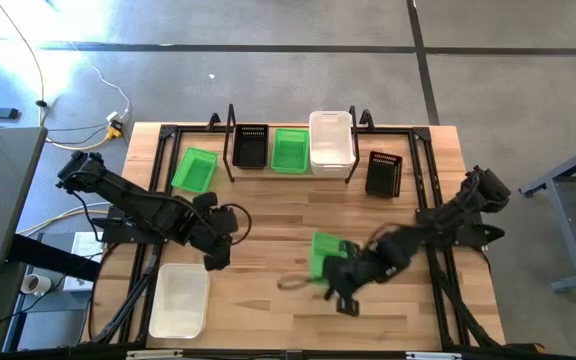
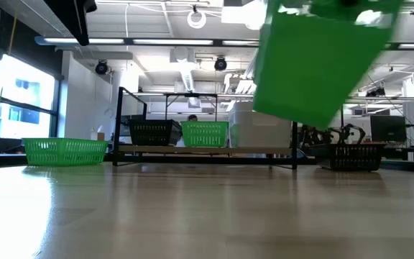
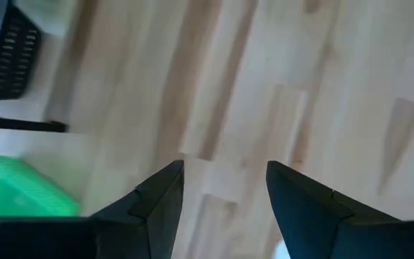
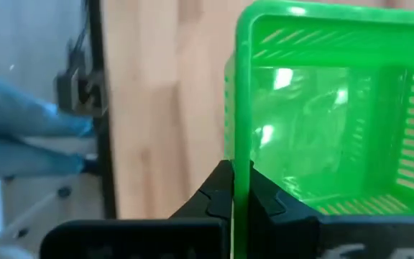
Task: Stack baskets on shelf by color
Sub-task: Stack the bottom green bin on the green bin on the shelf
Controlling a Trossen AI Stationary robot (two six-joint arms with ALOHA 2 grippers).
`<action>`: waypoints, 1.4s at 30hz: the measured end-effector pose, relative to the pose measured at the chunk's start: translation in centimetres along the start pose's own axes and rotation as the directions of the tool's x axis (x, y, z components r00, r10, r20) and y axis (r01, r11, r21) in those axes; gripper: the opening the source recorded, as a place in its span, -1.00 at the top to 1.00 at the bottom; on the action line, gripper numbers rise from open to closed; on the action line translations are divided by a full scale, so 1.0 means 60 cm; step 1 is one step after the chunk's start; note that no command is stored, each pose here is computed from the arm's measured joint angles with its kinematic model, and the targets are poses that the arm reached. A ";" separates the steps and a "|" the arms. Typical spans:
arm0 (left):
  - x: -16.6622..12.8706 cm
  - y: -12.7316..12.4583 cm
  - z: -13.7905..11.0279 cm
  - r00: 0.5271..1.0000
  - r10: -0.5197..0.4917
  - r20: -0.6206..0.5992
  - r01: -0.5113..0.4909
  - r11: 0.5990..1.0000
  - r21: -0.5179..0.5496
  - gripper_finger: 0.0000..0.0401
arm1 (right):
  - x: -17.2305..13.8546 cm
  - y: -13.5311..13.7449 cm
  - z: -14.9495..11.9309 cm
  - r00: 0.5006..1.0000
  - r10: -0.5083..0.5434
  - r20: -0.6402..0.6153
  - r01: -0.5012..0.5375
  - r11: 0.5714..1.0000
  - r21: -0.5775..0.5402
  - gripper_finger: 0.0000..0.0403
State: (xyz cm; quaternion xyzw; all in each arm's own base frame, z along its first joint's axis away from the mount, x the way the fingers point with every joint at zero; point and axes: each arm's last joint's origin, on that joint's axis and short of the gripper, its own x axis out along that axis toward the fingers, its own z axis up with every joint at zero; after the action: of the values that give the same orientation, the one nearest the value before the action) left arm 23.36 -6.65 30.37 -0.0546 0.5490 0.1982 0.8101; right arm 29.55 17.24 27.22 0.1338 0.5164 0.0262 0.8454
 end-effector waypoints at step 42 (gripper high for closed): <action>0.025 0.184 0.051 0.975 0.213 -0.065 -0.220 0.963 -0.152 0.06 | -0.152 -0.379 0.241 0.815 -0.483 0.321 0.551 0.818 -0.167 1.00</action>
State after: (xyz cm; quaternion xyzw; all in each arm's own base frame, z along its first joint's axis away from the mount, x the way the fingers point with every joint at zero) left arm 22.28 4.79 31.60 -0.0631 0.5535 0.3271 0.7633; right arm 35.87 -9.20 35.58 -0.1190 0.4080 -0.1589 0.8911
